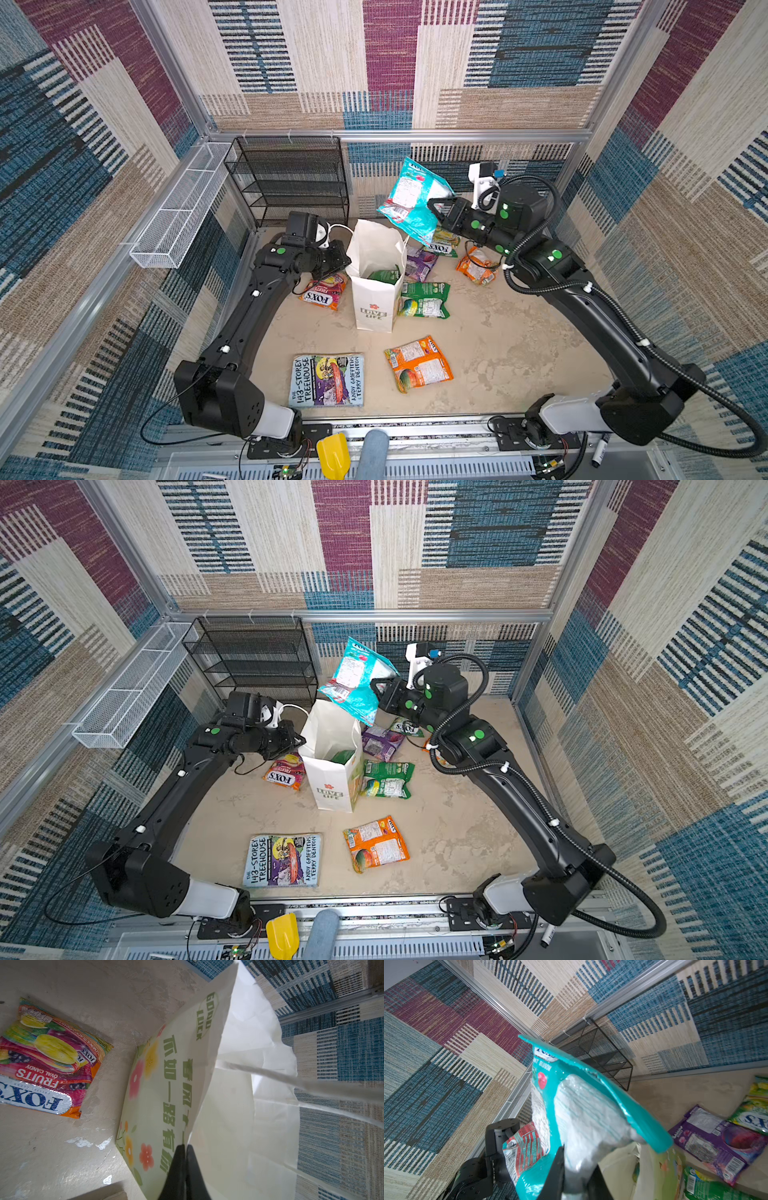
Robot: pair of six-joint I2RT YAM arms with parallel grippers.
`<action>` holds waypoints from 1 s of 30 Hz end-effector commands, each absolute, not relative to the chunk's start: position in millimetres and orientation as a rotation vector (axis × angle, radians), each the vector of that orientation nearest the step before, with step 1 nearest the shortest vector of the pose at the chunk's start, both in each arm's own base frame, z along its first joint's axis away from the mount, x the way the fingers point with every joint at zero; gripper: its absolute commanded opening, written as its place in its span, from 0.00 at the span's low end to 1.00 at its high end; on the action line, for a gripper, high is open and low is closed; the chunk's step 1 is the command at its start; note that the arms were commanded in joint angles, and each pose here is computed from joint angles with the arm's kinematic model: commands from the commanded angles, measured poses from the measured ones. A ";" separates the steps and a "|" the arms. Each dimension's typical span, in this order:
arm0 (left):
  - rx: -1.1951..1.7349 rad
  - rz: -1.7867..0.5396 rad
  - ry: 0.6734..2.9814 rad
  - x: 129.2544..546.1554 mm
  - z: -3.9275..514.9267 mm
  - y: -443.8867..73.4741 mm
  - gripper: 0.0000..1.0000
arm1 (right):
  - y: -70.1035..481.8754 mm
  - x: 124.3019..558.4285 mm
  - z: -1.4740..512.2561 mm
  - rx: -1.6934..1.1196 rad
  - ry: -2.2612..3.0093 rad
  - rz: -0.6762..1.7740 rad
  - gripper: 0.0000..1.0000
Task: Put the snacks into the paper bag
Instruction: 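Lift the teal packet with the right gripper and carry it over the bag, then lower the teal packet into the bag and open the right gripper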
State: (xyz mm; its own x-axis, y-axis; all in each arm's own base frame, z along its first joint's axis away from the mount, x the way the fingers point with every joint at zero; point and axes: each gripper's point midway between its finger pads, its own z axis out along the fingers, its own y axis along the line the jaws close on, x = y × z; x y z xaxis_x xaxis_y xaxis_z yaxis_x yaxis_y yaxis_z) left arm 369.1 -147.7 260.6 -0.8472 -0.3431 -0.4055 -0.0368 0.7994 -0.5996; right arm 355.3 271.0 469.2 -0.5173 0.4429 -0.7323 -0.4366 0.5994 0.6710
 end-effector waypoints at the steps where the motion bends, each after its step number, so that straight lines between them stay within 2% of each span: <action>1: -0.271 -0.820 2.470 370.7 263.2 -148.6 0.00 | 292.3 366.3 475.0 -0.044 1.806 1.042 0.00; 12: -0.278 -0.822 2.467 371.0 264.0 -147.0 0.00 | 344.1 392.5 395.8 -0.141 2.002 1.046 0.00; 26: -0.304 -0.835 2.458 371.9 265.7 -141.7 0.00 | 320.6 394.5 325.4 -0.106 2.198 0.794 0.01; 30: -0.305 -0.845 2.459 372.5 265.1 -142.2 0.00 | 318.5 390.3 315.6 -0.119 2.231 0.728 0.05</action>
State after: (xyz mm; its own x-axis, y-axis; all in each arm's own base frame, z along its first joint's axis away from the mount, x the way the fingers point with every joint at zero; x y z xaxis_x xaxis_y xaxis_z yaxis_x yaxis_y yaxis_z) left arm 371.4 -141.0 261.8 -0.8432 -0.3602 -0.3990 -0.0488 0.7906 -0.6104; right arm 391.5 322.8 312.4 -0.7192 0.1573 -0.6767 -0.2967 0.8113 0.5038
